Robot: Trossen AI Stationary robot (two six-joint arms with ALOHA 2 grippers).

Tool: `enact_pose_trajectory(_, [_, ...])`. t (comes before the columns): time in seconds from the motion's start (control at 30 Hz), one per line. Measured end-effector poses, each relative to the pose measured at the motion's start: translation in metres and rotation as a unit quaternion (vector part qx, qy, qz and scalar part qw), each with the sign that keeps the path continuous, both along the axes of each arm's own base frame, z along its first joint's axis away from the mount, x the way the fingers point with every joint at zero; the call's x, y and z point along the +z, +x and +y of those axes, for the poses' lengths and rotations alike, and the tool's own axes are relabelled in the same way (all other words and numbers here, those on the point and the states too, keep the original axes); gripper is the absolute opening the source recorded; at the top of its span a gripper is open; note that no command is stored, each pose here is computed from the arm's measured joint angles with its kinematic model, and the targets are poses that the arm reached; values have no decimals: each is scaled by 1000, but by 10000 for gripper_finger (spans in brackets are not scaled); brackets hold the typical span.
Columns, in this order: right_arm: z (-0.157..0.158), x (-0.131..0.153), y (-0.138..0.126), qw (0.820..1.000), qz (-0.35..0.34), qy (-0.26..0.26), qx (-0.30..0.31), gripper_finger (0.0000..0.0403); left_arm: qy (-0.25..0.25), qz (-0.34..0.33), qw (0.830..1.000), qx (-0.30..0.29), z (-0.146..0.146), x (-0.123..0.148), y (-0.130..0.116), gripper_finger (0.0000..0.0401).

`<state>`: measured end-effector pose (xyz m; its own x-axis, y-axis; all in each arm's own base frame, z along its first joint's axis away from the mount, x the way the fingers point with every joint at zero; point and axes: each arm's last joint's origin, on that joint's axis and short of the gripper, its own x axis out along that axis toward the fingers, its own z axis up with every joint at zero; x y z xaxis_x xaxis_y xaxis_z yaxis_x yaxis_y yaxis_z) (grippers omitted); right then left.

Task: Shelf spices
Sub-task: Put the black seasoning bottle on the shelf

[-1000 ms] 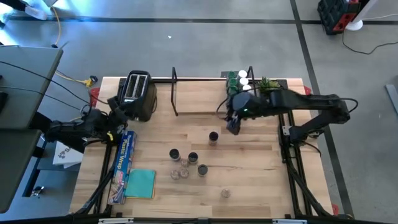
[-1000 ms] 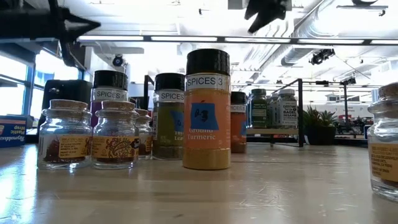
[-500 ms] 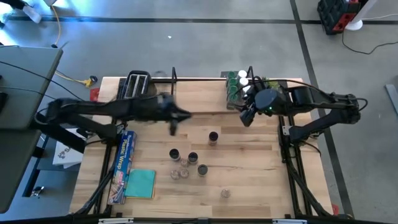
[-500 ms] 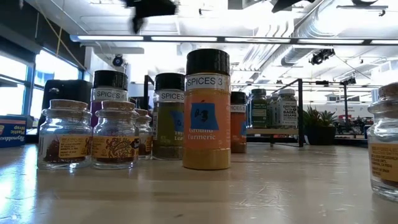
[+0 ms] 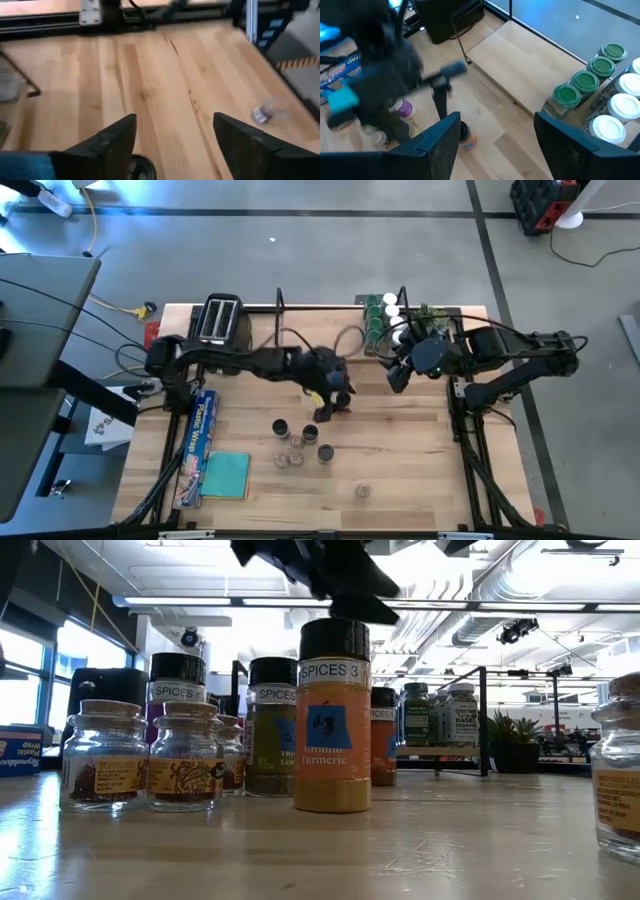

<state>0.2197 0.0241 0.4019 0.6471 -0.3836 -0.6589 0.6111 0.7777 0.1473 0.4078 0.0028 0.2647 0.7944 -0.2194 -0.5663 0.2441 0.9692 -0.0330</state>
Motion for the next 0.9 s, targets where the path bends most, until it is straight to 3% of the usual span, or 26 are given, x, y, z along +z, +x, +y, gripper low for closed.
enact_pose_trajectory(0.3, [13, -2, -5, 1000, -1, 16, -8, 248, 70, 90, 989, 92, -8, -37, 6, 283])
enact_pose_trajectory(0.6, [17, -1, -6, 1000, -9, -7, -19, 248, 28, 109, 983, 146, -2, -54, 2, 283])
enact_pose_trajectory(0.9, [17, -1, -6, 1000, -10, -8, -19, 248, 33, 82, 982, 167, -2, -68, 3, 283])
